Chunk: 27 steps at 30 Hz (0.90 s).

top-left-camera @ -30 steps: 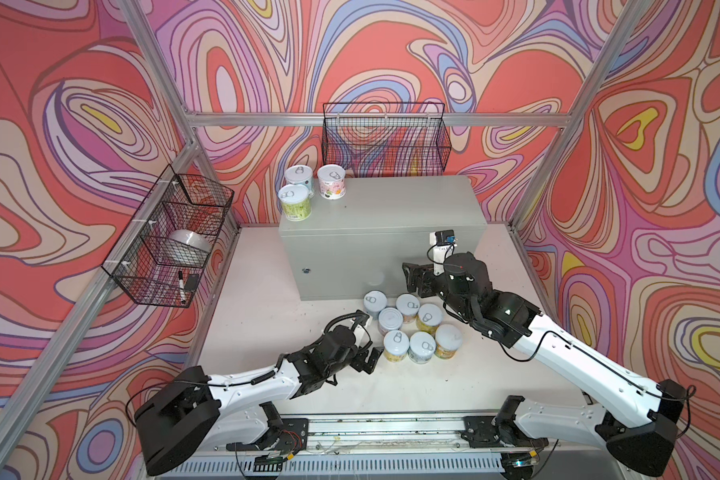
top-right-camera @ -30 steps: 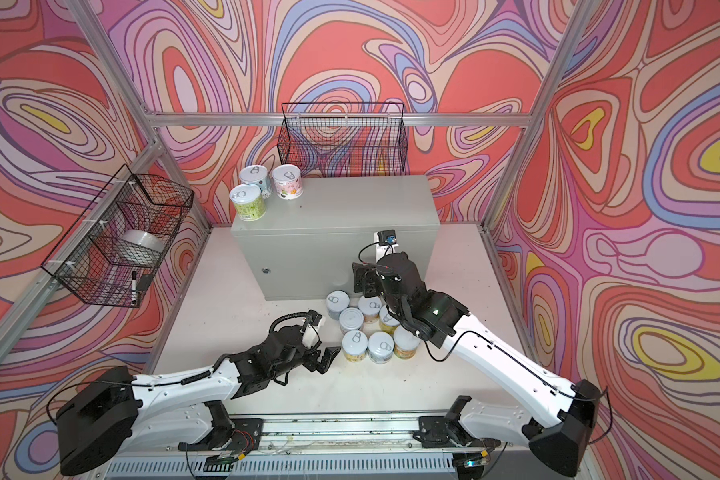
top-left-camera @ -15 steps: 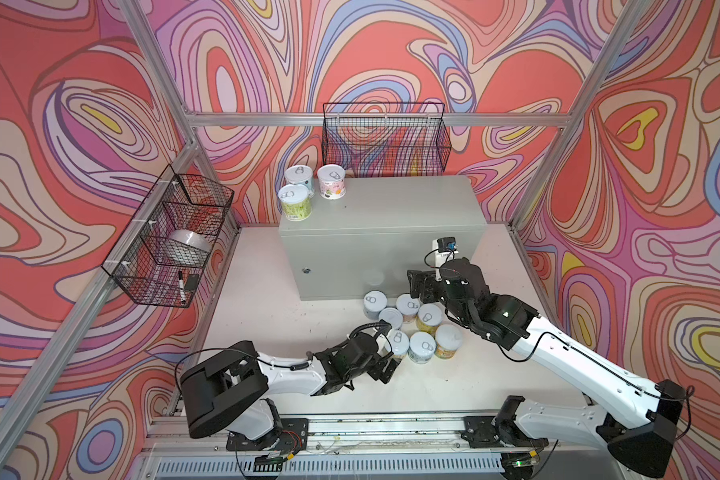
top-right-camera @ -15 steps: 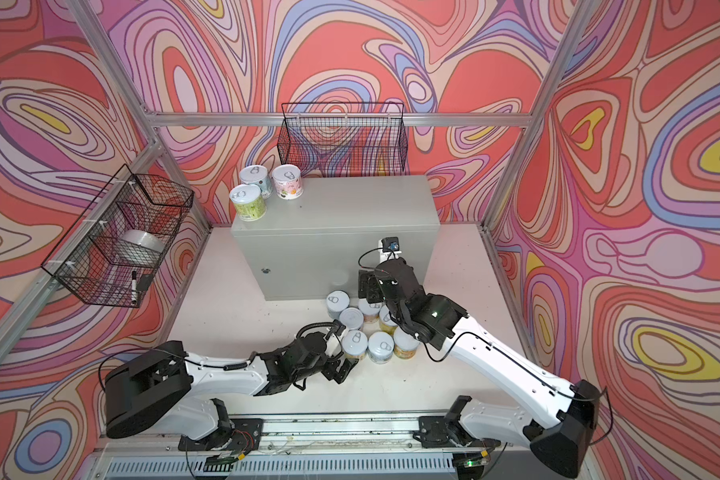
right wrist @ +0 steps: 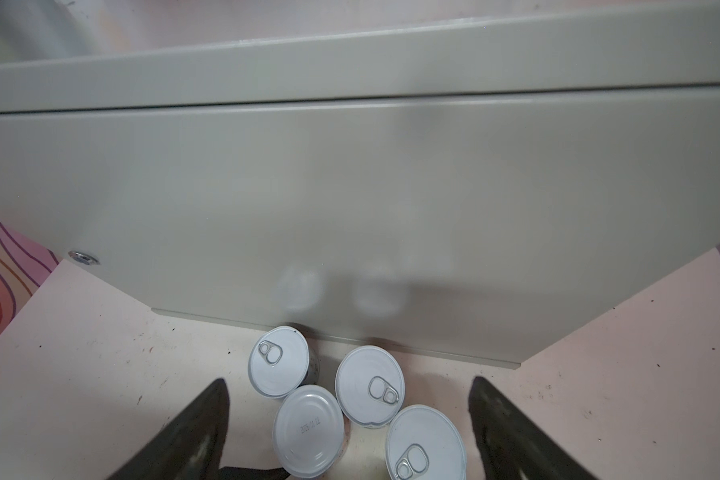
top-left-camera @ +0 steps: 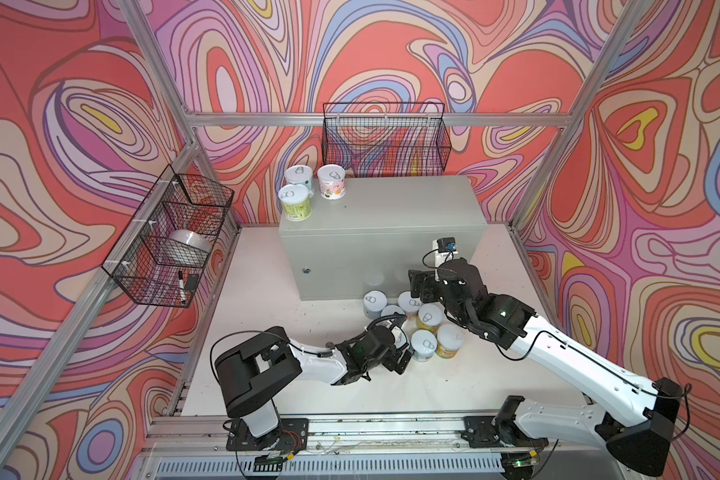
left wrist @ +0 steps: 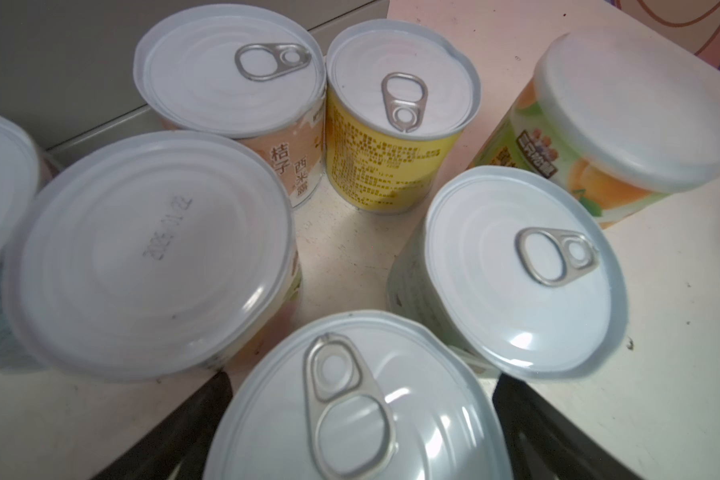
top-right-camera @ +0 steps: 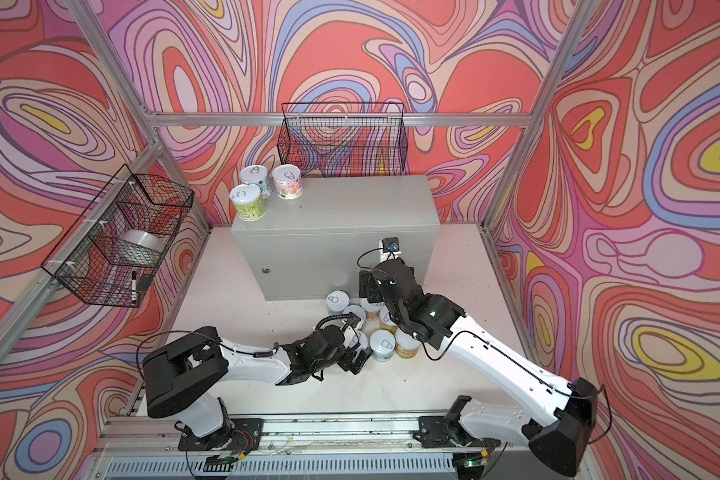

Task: Place and organize the canned foods onto the counter
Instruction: 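Close the left gripper around a white-lidded can in the cluster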

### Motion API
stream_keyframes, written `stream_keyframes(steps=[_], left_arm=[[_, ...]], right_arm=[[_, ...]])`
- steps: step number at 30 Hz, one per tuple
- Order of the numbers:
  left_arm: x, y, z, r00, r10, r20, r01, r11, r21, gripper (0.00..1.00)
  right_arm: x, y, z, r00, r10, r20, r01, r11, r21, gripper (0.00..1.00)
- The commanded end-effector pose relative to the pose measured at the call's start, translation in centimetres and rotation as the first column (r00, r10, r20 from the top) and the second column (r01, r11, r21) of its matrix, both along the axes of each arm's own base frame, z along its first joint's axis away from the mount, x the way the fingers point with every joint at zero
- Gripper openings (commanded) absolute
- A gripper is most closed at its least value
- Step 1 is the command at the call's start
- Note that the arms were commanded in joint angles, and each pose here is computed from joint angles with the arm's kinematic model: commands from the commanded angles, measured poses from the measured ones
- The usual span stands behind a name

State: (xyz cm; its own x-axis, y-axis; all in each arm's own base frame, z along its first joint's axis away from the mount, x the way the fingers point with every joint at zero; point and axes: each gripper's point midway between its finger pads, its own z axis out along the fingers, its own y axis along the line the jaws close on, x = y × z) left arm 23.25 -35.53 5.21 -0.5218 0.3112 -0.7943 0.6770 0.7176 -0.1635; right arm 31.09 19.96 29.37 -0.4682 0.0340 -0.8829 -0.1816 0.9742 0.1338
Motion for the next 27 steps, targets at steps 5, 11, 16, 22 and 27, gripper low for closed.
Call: stream_keyframes(steps=[5, 11, 16, 22, 27], left_arm=[[1.2, 0.0, 0.2, 0.998, 0.066, 0.009, -0.067, 0.998, 0.011, 0.96], [1.4, 0.2, -0.1, 0.996, 0.085, 0.005, -0.085, 0.996, 0.023, 0.85], [1.4, 0.2, -0.2, 0.997, 0.083, 0.002, -0.083, 0.996, 0.031, 0.72], [1.1, 1.1, 0.2, 0.996, 0.092, 0.009, -0.092, 0.995, 0.032, 0.5], [0.8, 2.1, 0.5, 0.994, 0.106, 0.011, -0.107, 0.993, 0.044, 0.12]], right_arm=[[-0.3, -0.8, -0.9, 1.0, -0.02, -0.009, 0.02, 0.999, -0.034, 0.93], [-0.2, -0.6, -1.2, 1.0, -0.019, -0.011, 0.019, 0.999, -0.042, 0.93], [0.0, -0.5, -1.4, 1.0, -0.021, -0.012, 0.02, 0.999, -0.047, 0.93], [0.1, -0.6, -1.4, 1.0, -0.025, -0.007, 0.025, 0.999, -0.042, 0.93], [0.2, -0.3, -1.6, 1.0, -0.022, -0.012, 0.021, 0.999, -0.036, 0.93]])
